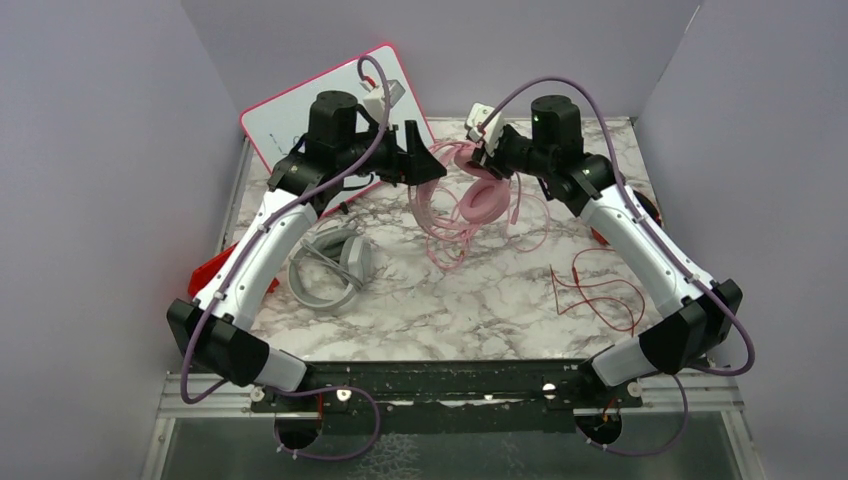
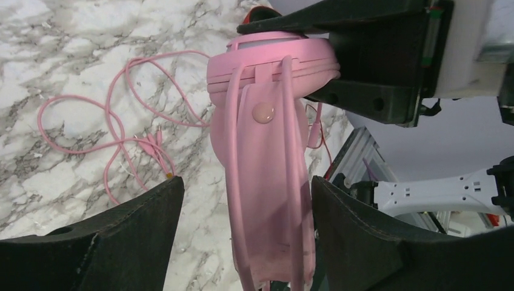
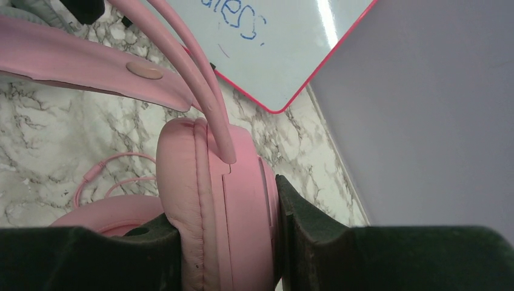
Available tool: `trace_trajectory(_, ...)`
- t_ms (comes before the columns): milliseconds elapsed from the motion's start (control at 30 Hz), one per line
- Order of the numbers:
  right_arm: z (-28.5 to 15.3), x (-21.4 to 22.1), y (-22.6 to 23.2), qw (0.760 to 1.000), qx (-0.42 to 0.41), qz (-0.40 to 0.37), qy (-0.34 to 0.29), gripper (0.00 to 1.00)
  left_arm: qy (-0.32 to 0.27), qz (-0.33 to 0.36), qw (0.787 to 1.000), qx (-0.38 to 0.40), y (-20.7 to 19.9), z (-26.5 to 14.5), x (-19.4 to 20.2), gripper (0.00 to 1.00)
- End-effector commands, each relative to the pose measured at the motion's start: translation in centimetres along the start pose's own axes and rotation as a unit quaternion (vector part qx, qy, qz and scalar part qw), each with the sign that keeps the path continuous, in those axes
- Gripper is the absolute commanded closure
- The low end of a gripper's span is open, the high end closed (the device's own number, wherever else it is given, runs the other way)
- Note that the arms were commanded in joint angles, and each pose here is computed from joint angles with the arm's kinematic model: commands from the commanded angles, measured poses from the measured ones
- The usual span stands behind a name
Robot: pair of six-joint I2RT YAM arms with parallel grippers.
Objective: Wrap the headphones
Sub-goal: Pick up the headphones from the center of the board.
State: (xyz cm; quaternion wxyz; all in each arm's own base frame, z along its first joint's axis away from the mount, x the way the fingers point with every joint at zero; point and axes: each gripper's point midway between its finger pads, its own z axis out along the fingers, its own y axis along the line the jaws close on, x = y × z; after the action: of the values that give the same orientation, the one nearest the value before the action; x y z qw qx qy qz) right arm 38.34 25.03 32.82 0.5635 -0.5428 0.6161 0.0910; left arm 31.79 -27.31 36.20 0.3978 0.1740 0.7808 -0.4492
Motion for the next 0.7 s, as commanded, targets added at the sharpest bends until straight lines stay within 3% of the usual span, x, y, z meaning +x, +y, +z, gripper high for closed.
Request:
trace_trajectory(0, -1.4, -3.6, -1.1, 0.998, 0.025, -0.034, -0.052, 0.99, 0.017, -0.008, 1.0, 0.016, -0.6, -0.8, 1.6, 0.24)
trace_trajectory(133, -1.3, -3.8, -1.1, 0.998, 0.027, -0.03, -0.049, 0.99, 0.031, -0.022, 0.999, 0.014, 0.1, -0.4, 3.0, 0.03)
trace_trajectory(267, -1.0, -4.0, -0.8, 0.998, 0.019, -0.029, -0.047, 0.99, 0.04, -0.03, 0.999, 0.014, 0.7, 0.3, 3.7, 0.02)
trace_trajectory(467, -0.4, -3.7, -0.3, 0.998, 0.015, -0.032, -0.042, 0.99, 0.043, -0.036, 0.997, 0.047, -0.1, 0.7, 3.6, 0.29)
trace_trajectory(567, -0.2, -3.3, -0.7, 0.999, 0.029, -0.023, -0.036, 0.98, 0.055, -0.042, 0.995, 0.065, -0.5, 0.5, 4.1, 0.32)
trace_trajectory(667, -0.1, -3.3, -1.0, 0.999, 0.036, -0.015, -0.035, 0.98, 0.055, -0.045, 0.996, 0.061, -0.3, 0.1, 4.7, 0.11)
